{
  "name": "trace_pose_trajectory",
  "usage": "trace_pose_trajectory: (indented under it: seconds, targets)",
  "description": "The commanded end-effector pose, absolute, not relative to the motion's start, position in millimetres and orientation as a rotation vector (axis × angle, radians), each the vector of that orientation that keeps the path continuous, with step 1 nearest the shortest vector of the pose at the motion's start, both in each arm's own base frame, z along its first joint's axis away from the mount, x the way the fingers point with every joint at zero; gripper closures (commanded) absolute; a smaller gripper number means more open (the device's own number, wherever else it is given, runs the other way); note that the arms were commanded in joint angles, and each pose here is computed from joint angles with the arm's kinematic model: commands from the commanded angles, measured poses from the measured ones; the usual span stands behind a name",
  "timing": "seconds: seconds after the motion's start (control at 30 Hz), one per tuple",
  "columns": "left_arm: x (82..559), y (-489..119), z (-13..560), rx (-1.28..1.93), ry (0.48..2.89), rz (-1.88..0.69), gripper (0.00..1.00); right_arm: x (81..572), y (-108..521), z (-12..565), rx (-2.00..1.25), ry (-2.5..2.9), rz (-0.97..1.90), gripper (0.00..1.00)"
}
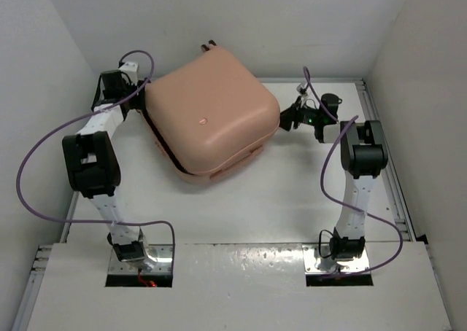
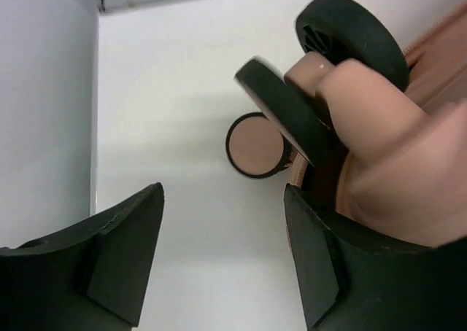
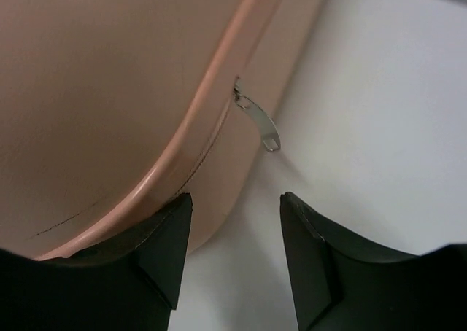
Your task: Pack the luggage
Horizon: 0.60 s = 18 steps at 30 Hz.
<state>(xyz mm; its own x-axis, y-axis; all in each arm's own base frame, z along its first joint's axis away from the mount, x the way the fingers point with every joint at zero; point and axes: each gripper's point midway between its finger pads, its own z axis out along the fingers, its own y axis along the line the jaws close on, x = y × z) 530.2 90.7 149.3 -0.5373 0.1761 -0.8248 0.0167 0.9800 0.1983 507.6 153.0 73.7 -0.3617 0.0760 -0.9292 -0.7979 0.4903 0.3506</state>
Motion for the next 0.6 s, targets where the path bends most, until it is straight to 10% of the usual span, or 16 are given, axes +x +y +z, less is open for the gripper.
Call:
trace_pose_trajectory:
  seconds: [0.0,0.57]
  targets:
    - [539,-48,149,0.427,2.062,-0.173,0.26,400,248,169,-1.181,1.256,1.311,0.45]
    - [448,98,154,-0.011,2.306,0.056,0.13,423,192,140,-1.017,1.740,0.701,0.40]
